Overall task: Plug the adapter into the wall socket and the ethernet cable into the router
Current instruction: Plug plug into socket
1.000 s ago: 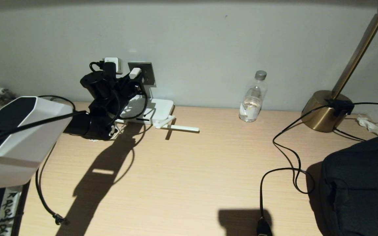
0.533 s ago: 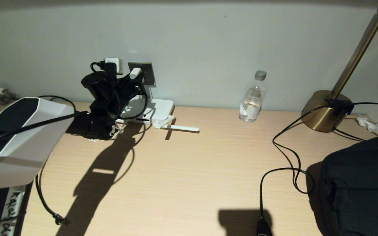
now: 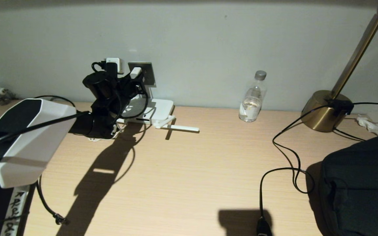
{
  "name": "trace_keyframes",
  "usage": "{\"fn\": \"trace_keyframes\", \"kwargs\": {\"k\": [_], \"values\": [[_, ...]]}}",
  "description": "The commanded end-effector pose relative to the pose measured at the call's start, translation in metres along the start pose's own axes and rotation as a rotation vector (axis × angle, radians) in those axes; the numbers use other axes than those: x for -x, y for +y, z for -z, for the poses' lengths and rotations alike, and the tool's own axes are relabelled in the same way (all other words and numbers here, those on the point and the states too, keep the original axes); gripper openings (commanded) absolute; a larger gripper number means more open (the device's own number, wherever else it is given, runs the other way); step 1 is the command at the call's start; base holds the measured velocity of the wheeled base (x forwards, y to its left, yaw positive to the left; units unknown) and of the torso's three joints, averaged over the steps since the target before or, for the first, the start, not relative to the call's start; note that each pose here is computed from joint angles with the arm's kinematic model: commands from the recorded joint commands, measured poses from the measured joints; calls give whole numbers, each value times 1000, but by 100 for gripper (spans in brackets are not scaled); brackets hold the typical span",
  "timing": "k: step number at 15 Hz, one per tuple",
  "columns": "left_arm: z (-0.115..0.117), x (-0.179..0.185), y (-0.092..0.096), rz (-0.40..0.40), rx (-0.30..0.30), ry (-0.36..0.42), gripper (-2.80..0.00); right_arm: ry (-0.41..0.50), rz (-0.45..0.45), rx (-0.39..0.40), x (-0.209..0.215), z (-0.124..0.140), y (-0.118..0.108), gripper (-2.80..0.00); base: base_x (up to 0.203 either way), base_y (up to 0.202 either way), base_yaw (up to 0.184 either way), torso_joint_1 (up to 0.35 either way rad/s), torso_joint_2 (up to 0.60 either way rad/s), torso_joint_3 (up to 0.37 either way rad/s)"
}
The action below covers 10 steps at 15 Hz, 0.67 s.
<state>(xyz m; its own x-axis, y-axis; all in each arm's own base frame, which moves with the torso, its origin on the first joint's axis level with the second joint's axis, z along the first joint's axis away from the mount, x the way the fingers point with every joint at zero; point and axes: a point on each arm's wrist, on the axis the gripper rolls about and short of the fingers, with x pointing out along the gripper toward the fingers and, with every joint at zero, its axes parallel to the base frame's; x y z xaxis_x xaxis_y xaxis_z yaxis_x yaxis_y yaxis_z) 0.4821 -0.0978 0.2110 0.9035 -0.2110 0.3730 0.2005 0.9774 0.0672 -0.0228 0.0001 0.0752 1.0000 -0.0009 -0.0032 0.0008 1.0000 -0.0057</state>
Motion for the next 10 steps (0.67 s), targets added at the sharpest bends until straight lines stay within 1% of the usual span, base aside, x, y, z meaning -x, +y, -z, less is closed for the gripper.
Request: {"fn": "trace_keyframes", "kwargs": {"k": [1,4,6,10], "values": [[2,-1,0,-1,0,4,-280,1,-1,0,0,0,0,-280,0,0,0,0,0,0],[3,0,3,-5,-2,11,-280,1,-1,0,0,0,0,-280,0,0,0,0,0,0],[9,-1,5,-8,-3,20,-280,2,-1,0,0,0,0,-280,0,0,0,0,0,0],[10,-5,5,-11,7,5,-280,1,-1,0,0,0,0,-280,0,0,0,0,0,0]]}}
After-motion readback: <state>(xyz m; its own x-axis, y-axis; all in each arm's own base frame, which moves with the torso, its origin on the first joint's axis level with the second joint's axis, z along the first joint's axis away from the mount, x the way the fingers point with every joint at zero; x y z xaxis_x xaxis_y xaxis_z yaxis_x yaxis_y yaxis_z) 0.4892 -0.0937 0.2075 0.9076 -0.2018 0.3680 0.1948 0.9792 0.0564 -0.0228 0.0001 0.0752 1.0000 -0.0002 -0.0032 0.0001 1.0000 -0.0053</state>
